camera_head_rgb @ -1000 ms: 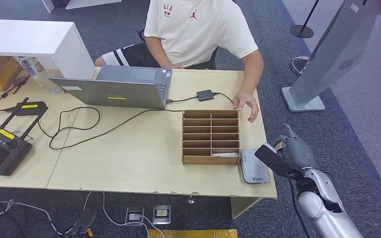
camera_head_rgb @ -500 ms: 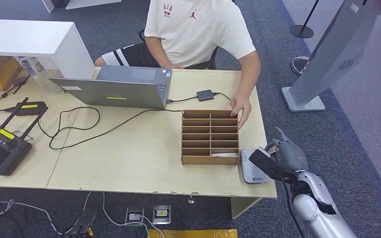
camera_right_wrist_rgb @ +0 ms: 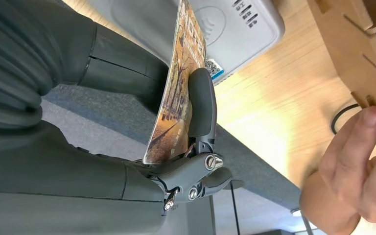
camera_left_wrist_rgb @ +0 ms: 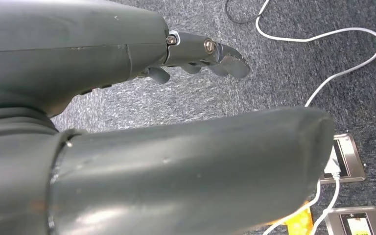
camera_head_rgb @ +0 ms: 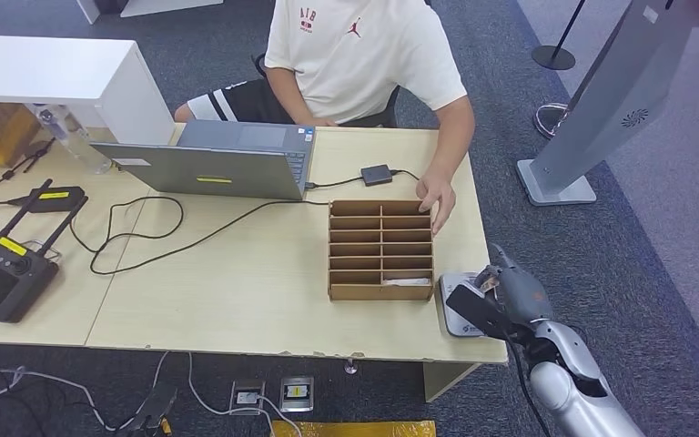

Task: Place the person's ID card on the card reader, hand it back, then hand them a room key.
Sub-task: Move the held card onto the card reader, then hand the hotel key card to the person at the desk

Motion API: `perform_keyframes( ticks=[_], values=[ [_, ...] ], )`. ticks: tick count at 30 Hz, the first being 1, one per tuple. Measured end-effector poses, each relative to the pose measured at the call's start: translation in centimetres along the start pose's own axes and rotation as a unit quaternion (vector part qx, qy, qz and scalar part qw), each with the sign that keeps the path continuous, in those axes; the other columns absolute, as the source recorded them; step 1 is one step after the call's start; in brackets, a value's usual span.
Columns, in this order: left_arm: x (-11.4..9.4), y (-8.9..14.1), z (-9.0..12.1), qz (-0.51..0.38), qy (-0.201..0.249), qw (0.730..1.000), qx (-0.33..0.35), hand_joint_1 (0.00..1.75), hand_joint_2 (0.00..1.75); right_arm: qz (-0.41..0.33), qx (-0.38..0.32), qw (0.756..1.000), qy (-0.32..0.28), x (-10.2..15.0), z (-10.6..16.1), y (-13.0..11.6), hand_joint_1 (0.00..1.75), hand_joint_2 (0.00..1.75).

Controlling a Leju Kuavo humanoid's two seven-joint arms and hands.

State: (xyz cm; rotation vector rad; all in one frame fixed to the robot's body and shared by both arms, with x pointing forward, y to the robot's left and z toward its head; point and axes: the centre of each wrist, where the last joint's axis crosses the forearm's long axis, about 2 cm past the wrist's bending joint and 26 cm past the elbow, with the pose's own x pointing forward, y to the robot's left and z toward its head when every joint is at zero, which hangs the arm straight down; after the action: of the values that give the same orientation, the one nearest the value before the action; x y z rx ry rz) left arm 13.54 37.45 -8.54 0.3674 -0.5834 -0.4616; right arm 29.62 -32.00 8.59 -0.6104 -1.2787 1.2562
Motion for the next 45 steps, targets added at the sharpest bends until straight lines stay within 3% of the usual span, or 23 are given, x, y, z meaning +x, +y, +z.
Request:
perform_keyframes(
  ticks=[20, 31, 37, 45],
  values=[
    [-0.6, 0.3, 0.1, -0.001, 0.006, 1.0, -0.001, 0.0, 0.0, 0.002, 0.026, 0.999, -0.021, 0.8, -0.2, 0.7, 1.75, 1.75],
    [-0.5, 0.4, 0.1, -0.003, 0.005, 1.0, -0.001, 0.0, 0.0, 0.016, 0.006, 1.0, -0.005, 0.6, -0.4, -0.1, 1.75, 1.75],
    [-0.3, 0.4, 0.0, -0.007, 0.002, 1.0, 0.001, 0.0, 0.0, 0.054, -0.025, 0.998, -0.012, -0.4, -1.7, -4.1, 1.75, 1.75],
    [0.0, 0.5, -0.1, -0.014, -0.006, 1.0, 0.001, 0.0, 0.0, 0.115, -0.102, 0.987, -0.039, -0.9, -3.8, -12.5, 1.75, 1.75]
  ],
)
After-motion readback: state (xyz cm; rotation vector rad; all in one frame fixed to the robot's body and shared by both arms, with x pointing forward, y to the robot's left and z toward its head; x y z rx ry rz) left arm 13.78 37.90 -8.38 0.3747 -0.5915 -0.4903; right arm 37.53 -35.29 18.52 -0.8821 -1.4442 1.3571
